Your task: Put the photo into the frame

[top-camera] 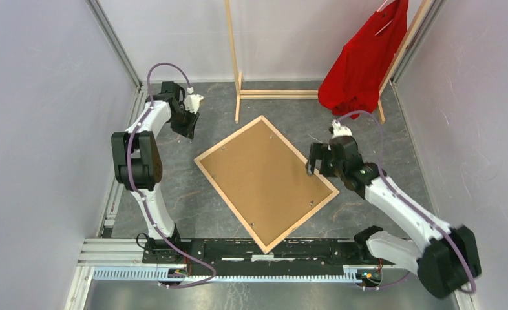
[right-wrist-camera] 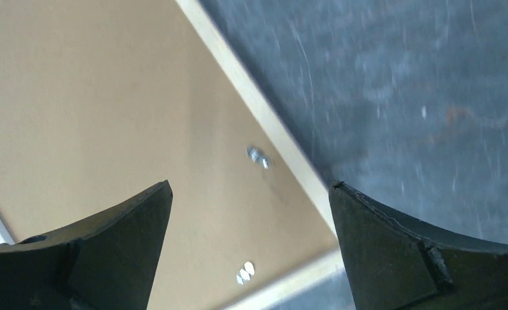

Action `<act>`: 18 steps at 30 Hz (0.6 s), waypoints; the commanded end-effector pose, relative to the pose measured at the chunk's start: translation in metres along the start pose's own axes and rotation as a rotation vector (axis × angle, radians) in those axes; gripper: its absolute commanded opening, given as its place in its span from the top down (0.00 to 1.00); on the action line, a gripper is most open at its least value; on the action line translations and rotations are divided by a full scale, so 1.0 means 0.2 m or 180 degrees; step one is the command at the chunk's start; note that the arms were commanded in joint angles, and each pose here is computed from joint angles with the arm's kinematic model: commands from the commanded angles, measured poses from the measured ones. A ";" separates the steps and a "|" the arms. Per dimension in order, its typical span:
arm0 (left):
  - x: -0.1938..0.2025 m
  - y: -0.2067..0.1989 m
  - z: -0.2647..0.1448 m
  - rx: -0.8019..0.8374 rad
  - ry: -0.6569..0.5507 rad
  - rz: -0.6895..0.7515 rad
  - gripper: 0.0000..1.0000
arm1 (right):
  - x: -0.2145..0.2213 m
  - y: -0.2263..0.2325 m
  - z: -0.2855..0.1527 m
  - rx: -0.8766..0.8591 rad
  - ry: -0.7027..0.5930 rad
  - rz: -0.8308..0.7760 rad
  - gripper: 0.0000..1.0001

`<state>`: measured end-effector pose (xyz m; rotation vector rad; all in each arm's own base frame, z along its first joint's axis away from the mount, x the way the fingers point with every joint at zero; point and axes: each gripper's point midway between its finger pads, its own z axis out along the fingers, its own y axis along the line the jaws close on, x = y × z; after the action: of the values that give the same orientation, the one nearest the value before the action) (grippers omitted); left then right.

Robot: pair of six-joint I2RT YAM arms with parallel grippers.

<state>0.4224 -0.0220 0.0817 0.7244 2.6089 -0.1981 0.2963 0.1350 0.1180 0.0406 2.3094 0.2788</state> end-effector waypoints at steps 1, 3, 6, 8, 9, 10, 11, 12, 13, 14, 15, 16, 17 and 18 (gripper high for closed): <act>-0.03 0.02 0.10 -0.0076 -0.0050 -0.0135 0.70 | 0.26 -0.06 -0.18 -0.0123 0.0299 0.0205 0.02; 0.00 -0.02 0.14 0.0075 -0.0024 -0.0181 0.73 | 0.40 -0.09 -0.25 -0.0173 0.0507 0.0281 0.02; 0.02 -0.07 0.18 0.0215 -0.0056 -0.0219 0.74 | 0.55 -0.13 -0.35 -0.0189 0.0650 0.0420 0.02; 0.03 -0.10 0.19 0.0293 -0.0069 -0.0224 0.74 | 0.61 -0.10 -0.39 -0.0339 0.0730 0.0547 0.02; 0.03 -0.11 0.20 0.0337 -0.0069 -0.0227 0.74 | 0.64 -0.09 -0.40 -0.0406 0.0780 0.0598 0.02; 0.04 -0.12 0.20 0.0381 -0.0068 -0.0234 0.74 | 0.66 -0.07 -0.41 -0.0485 0.0826 0.0661 0.02; 0.05 -0.14 0.21 0.0427 -0.0073 -0.0231 0.74 | 0.68 -0.06 -0.41 -0.0535 0.0855 0.0699 0.02; 0.06 -0.16 0.21 0.0477 -0.0077 -0.0219 0.74 | 0.69 -0.04 -0.41 -0.0595 0.0868 0.0742 0.02; 0.07 -0.18 0.21 0.0512 -0.0071 -0.0201 0.74 | 0.70 -0.03 -0.39 -0.0643 0.0868 0.0772 0.02; 0.08 -0.20 0.21 0.0543 -0.0055 -0.0174 0.74 | 0.72 -0.03 -0.38 -0.0652 0.0898 0.0780 0.02; 0.10 -0.21 0.21 0.0570 -0.0041 -0.0151 0.74 | 0.73 -0.02 -0.37 -0.0670 0.0933 0.0791 0.02; 0.12 -0.23 0.20 0.0596 -0.0030 -0.0127 0.74 | 0.75 -0.02 -0.35 -0.0700 0.0964 0.0790 0.02; 0.14 -0.25 0.21 0.0627 0.0001 -0.0100 0.74 | 0.76 -0.01 -0.33 -0.0724 0.0987 0.0807 0.02; 0.17 -0.27 0.21 0.0655 0.0030 -0.0070 0.74 | 0.76 0.00 -0.32 -0.0735 0.0992 0.0807 0.02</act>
<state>0.3943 -0.0487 0.0219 0.7154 2.6858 -0.4080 0.1407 0.1248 0.0505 0.1762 2.5787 0.6199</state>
